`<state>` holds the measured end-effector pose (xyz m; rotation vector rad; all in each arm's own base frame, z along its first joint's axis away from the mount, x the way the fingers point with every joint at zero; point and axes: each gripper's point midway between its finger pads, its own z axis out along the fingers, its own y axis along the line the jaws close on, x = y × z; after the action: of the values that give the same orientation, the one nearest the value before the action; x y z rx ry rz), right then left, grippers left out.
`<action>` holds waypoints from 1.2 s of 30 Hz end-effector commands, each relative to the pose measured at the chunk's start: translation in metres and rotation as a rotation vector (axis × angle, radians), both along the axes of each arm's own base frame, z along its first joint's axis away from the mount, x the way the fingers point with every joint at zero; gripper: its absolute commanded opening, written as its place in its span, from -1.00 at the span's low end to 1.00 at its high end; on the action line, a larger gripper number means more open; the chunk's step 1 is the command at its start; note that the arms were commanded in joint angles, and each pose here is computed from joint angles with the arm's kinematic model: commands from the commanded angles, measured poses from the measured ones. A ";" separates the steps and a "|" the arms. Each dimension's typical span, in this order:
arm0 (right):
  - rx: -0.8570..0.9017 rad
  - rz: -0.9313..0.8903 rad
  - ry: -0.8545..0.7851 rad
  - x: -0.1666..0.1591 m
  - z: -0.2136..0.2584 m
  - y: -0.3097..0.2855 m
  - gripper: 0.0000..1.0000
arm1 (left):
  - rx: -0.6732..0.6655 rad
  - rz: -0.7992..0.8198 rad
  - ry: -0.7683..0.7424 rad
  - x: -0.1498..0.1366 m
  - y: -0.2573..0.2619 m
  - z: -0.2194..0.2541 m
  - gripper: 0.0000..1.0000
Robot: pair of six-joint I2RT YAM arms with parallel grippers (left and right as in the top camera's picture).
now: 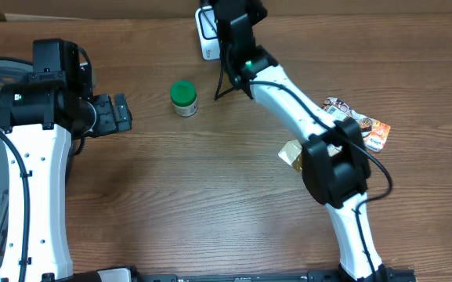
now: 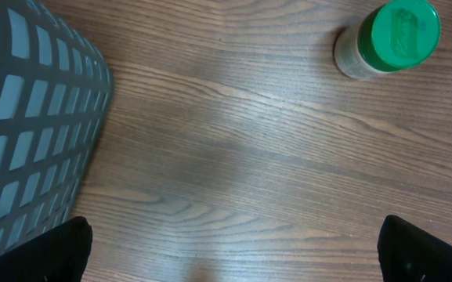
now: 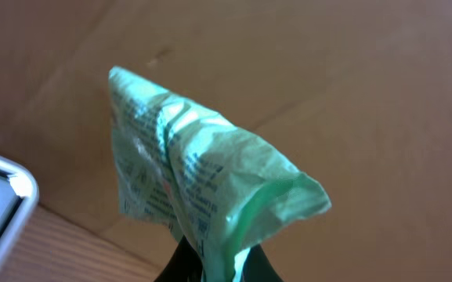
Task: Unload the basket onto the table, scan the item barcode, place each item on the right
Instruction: 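Hold the teal packet in front of the scanner window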
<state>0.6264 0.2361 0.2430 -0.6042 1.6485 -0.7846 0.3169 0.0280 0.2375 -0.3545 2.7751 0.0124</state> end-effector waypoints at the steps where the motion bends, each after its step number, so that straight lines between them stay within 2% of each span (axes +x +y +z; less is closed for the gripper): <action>1: -0.230 0.036 0.004 0.008 -0.010 0.010 -0.92 | -0.005 -0.006 -0.009 0.002 0.000 0.002 0.99; 9: -0.253 0.159 0.035 0.015 -0.050 0.033 -0.92 | -0.005 -0.006 -0.009 0.002 0.000 0.002 0.99; 15: -0.273 0.166 0.055 0.015 -0.057 0.035 -0.92 | -0.005 -0.006 -0.009 0.002 0.000 0.002 0.99; 20: -0.315 0.204 0.150 0.010 -0.082 0.037 -0.92 | -0.005 -0.006 -0.009 0.002 0.000 0.002 0.99; 26: -0.307 0.196 0.122 0.012 -0.076 0.037 -0.92 | -0.005 -0.006 -0.009 0.002 0.000 0.002 0.99; 36: -0.452 0.164 0.064 0.006 -0.056 0.046 -0.92 | -0.005 -0.006 -0.009 0.002 0.000 0.002 0.99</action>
<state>0.6390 0.2706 0.1783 -1.0612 1.4931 -0.9804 0.3169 0.0280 0.2375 -0.3545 2.7751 0.0124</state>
